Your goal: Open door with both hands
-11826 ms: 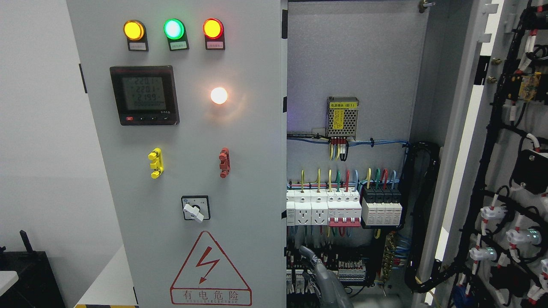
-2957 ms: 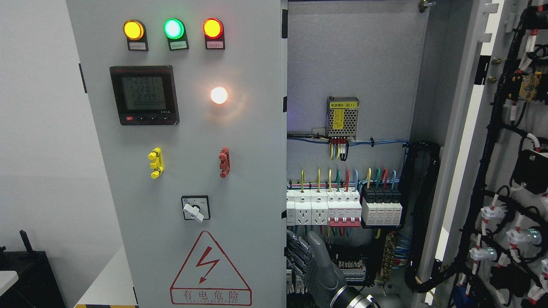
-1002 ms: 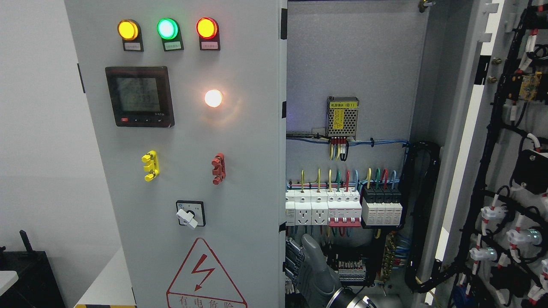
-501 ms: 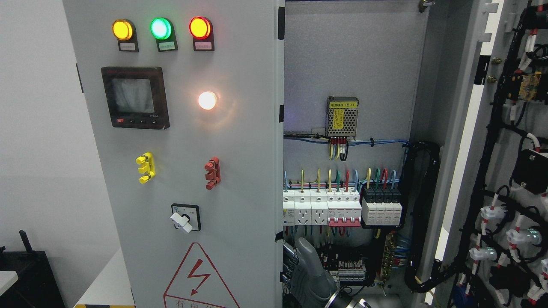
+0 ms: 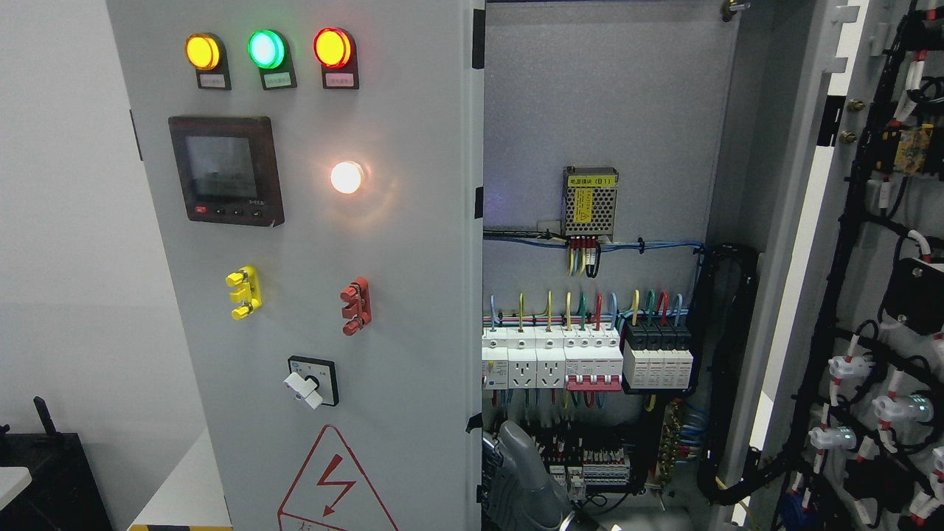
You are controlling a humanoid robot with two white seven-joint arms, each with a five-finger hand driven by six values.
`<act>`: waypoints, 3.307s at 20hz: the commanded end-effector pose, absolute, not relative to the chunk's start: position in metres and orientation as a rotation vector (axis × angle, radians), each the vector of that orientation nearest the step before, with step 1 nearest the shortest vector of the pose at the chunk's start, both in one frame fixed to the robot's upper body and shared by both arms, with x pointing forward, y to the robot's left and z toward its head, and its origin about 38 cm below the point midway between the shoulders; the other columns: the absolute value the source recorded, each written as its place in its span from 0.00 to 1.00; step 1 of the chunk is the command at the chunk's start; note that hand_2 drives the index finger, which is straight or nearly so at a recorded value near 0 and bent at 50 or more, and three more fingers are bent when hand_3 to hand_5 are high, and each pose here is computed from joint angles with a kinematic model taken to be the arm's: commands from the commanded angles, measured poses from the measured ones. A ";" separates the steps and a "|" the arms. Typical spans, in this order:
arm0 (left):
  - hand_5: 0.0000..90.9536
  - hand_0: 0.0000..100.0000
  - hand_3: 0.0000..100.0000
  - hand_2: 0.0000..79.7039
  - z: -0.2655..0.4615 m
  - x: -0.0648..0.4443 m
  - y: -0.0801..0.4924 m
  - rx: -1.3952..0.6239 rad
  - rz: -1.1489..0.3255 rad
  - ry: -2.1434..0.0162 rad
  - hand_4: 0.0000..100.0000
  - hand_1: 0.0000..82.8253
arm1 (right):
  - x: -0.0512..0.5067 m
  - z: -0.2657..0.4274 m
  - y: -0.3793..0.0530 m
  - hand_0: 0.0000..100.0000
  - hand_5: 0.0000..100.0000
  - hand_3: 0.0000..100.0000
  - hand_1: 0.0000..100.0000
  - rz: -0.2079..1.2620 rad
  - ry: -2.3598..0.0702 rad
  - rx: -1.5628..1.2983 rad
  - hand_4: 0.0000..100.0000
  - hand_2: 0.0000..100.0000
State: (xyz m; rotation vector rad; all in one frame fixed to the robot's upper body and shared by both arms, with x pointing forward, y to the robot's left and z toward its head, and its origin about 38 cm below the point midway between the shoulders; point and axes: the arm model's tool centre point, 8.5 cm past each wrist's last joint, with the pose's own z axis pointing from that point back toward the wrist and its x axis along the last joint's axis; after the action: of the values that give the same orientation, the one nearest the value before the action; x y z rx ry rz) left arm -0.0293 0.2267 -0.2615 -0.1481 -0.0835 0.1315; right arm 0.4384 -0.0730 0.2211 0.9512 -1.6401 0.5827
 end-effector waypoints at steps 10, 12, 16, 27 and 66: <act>0.00 0.00 0.00 0.00 -0.261 -0.029 0.227 -0.148 0.132 -0.083 0.03 0.00 | 0.404 0.237 -0.048 0.00 0.00 0.00 0.00 0.664 -1.647 1.097 0.00 0.00; 0.00 0.00 0.00 0.00 -0.261 -0.029 0.227 -0.148 0.132 -0.083 0.03 0.00 | 0.401 0.236 -0.046 0.00 0.00 0.00 0.00 0.673 -1.642 1.107 0.00 0.00; 0.00 0.00 0.00 0.00 -0.261 -0.029 0.227 -0.148 0.132 -0.083 0.03 0.00 | 0.396 0.234 -0.041 0.00 0.00 0.00 0.00 0.695 -1.632 1.127 0.00 0.00; 0.00 0.00 0.00 0.00 -0.261 -0.029 0.227 -0.148 0.132 -0.083 0.03 0.00 | 0.386 0.235 -0.029 0.00 0.00 0.00 0.00 0.742 -1.614 1.173 0.00 0.00; 0.00 0.00 0.00 0.00 -0.261 -0.029 0.227 -0.148 0.132 -0.083 0.03 0.00 | 0.336 0.212 0.010 0.00 0.00 0.00 0.00 0.871 -1.486 1.315 0.00 0.00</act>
State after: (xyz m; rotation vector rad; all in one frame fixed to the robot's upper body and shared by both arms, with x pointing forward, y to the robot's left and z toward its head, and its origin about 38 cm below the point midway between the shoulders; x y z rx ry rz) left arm -0.0293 0.2267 -0.2615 -0.1481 -0.0836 0.1316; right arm 0.3483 -0.0016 0.2171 1.2856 -1.5235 0.8377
